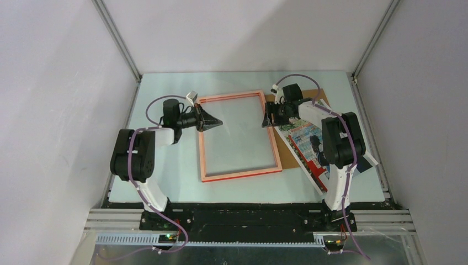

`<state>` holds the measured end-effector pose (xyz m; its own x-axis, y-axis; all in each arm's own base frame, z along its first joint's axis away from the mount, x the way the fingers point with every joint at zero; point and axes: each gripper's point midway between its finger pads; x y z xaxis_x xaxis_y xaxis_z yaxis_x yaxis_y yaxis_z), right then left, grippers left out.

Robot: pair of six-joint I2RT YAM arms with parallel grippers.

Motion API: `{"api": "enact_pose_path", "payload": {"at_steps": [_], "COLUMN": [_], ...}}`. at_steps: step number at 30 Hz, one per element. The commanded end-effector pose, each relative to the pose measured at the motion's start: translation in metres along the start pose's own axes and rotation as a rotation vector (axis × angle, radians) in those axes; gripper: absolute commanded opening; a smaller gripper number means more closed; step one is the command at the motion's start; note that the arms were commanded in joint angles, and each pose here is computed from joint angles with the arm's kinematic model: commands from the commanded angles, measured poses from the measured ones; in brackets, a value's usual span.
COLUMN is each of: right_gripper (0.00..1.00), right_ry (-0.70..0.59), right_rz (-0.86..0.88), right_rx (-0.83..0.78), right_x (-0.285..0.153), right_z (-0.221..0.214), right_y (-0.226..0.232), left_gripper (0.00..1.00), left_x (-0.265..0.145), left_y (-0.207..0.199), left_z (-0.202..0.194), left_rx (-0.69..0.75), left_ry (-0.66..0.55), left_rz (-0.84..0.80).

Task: Put the photo into the frame
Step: Place the photo frame item in the photo frame.

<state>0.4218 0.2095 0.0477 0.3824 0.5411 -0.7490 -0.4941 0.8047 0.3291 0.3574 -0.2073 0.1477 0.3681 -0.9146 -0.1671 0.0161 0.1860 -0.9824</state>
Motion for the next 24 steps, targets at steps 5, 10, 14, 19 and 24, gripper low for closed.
{"api": "enact_pose_path", "payload": {"at_steps": [5, 10, 14, 19, 24], "right_gripper": [0.67, 0.67, 0.67, 0.67, 0.67], "right_ry": [-0.035, -0.032, -0.028, -0.020, -0.018], "right_rz": [0.042, 0.047, 0.049, 0.056, 0.064], "right_rx": [0.006, 0.012, 0.022, 0.032, 0.046], "right_x": [-0.002, -0.001, 0.000, 0.003, 0.003], "right_z": [0.015, 0.015, 0.014, 0.012, 0.012], "right_y": [0.004, 0.004, 0.002, 0.001, 0.000], "left_gripper": [0.00, 0.00, 0.00, 0.00, 0.00], "left_x": [0.007, 0.009, 0.009, 0.010, 0.008], "left_y": [-0.014, -0.013, -0.009, -0.006, -0.008], "left_z": [0.003, 0.003, 0.003, 0.003, 0.000], "left_rx": [0.094, 0.095, 0.090, 0.091, 0.108], "left_ry": [0.031, 0.038, 0.041, 0.044, 0.045], "left_rz": [-0.043, -0.043, -0.037, -0.027, -0.027]}}
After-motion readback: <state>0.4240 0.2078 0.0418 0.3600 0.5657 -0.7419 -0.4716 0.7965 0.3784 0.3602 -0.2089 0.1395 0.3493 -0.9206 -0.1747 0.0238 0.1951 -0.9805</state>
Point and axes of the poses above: each gripper's point midway between its finger pads, its own x axis out along the fingers, its own y axis along the line the jaws close on, z = x × y, and after that the axes turned 9 degrees about -x, right-handed
